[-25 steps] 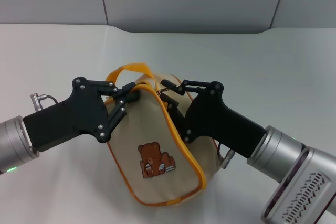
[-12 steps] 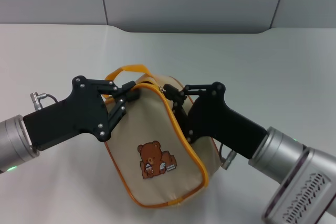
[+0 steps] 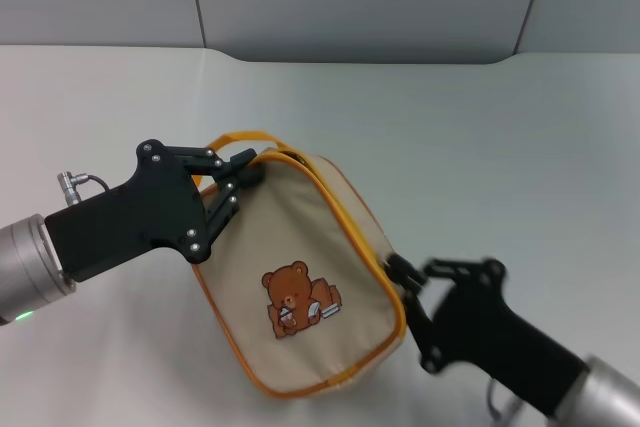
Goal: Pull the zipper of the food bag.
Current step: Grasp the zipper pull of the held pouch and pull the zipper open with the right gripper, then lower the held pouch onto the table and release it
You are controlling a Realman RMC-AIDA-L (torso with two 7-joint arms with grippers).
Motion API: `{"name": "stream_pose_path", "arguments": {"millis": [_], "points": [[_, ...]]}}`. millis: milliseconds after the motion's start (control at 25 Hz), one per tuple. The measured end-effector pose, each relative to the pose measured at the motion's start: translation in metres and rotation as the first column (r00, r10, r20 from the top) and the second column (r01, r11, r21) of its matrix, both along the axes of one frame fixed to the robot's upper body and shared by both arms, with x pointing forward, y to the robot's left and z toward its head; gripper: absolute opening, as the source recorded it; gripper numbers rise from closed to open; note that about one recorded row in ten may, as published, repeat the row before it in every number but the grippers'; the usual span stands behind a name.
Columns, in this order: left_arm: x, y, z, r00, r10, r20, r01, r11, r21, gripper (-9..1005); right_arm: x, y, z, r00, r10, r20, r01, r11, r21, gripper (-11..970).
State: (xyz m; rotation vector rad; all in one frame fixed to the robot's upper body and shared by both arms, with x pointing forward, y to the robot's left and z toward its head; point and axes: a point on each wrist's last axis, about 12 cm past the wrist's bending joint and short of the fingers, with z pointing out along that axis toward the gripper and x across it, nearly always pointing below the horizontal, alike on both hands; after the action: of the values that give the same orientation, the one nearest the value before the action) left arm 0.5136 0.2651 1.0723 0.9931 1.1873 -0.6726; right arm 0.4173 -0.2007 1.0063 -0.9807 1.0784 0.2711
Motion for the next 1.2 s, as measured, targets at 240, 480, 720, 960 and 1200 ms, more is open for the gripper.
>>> {"name": "stream_pose_path", "arguments": {"millis": [240,480,720,960,1200], "points": [[0.004,-0.002,0.000,1.000,0.004,-0.002,-0.004,1.000,0.011,55,-0.031,-0.019,-0.010,0.999,-0.028,-0.023,0.028,1.000,-0.014,64],[0.006,-0.007,-0.002,1.000,0.007,-0.020,-0.007,1.000,0.006,56,-0.035,-0.023,-0.010,0.998,-0.050,-0.023,0.050,0.999,-0.005,84],[0.010,-0.019,-0.018,0.989,0.088,-0.120,-0.089,0.996,-0.003,56,-0.025,-0.032,0.001,0.992,-0.080,-0.097,0.095,0.982,0.164,104],[0.003,-0.034,-0.031,0.979,0.104,-0.176,-0.111,0.993,-0.027,57,-0.007,-0.048,0.009,0.976,-0.013,-0.218,0.077,0.954,0.291,188],[-0.001,-0.032,-0.026,0.977,0.076,-0.197,-0.097,0.991,-0.097,191,0.017,-0.076,0.028,0.922,0.187,-0.339,-0.058,0.932,0.358,415]]}}
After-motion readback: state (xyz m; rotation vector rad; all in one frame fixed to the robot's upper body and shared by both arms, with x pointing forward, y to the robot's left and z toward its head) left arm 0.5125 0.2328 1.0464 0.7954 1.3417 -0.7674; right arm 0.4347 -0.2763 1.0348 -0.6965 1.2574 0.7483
